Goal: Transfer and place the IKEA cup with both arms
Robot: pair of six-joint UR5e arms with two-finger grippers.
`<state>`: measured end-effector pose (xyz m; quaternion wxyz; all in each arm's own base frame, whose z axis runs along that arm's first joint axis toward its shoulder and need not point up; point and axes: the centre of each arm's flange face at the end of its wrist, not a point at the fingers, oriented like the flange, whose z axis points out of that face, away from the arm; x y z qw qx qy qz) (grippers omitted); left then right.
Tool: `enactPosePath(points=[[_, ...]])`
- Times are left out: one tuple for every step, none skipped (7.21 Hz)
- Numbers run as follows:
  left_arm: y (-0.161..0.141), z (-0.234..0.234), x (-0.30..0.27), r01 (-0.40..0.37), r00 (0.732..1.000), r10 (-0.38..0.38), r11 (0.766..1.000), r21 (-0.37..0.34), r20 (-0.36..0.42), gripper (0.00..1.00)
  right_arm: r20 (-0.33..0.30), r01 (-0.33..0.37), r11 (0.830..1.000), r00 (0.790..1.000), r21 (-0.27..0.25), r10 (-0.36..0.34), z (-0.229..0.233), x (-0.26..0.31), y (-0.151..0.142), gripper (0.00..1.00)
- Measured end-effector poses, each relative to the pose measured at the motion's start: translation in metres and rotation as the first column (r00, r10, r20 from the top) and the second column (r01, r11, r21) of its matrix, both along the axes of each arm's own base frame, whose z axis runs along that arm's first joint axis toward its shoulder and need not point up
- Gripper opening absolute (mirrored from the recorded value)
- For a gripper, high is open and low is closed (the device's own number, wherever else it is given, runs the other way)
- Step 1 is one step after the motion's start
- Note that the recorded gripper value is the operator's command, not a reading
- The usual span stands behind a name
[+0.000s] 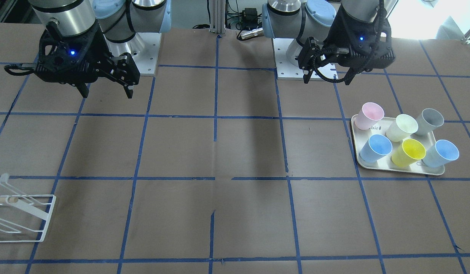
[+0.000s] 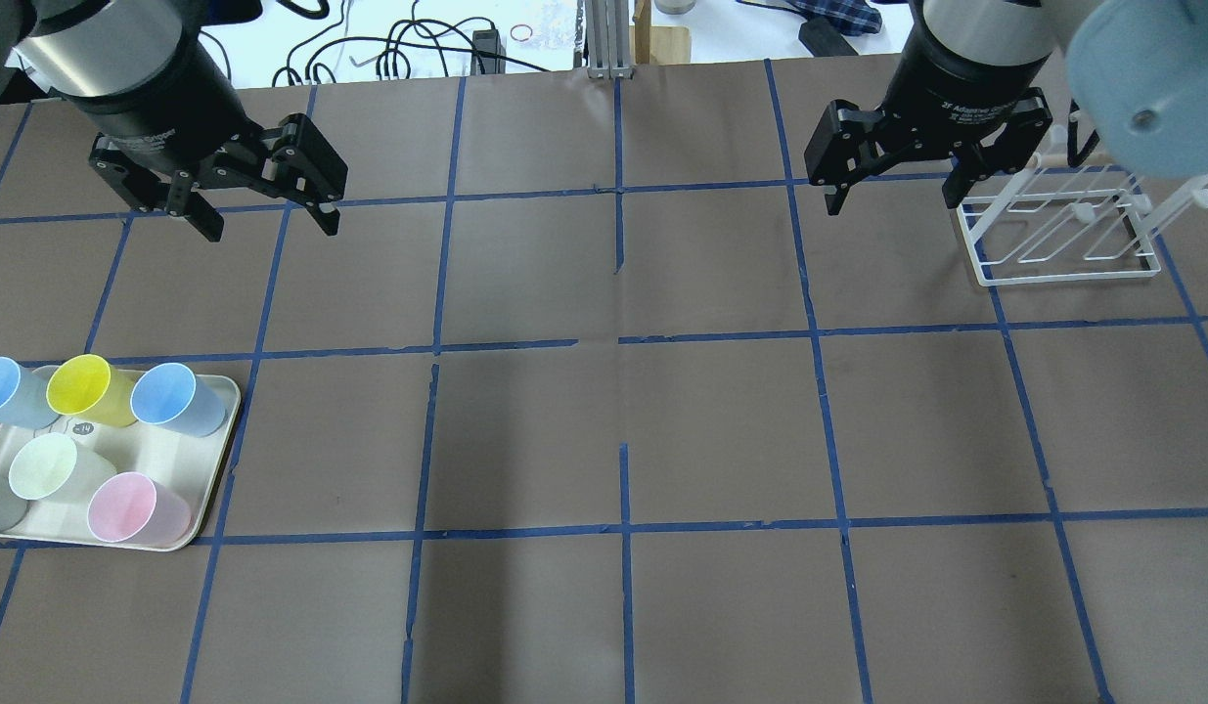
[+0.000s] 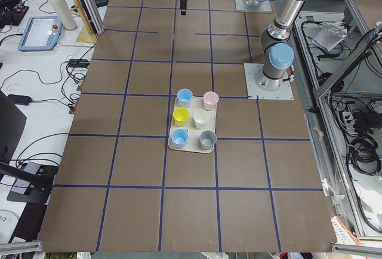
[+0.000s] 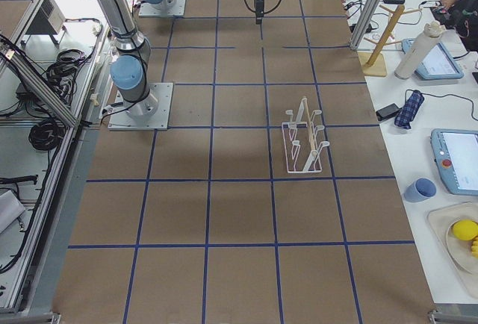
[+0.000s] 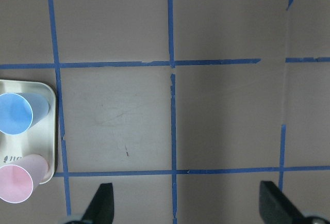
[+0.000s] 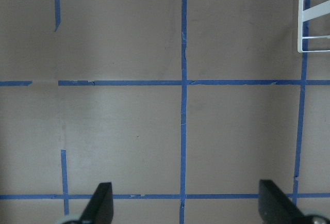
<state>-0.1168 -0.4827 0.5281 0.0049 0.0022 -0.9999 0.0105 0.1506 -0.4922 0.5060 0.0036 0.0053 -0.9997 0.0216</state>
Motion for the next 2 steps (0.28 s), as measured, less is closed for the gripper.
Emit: enactPosePath(points=[[-0.0021, -0.0002, 0.0013, 0.003, 1.000, -0.003, 1.000, 0.002, 0.001, 1.00, 0.001, 0.000, 1.000, 1.000, 0.000, 0.000, 0.0000, 0.0001, 0.0000, 1.00], [-0.0025, -0.0001, -0.0001, 0.009, 1.000, -0.009, 1.000, 0.003, 0.002, 1.00, 0.002, 0.000, 1.000, 1.000, 0.000, 0.000, 0.0001, 0.0003, 0.0000, 1.00]])
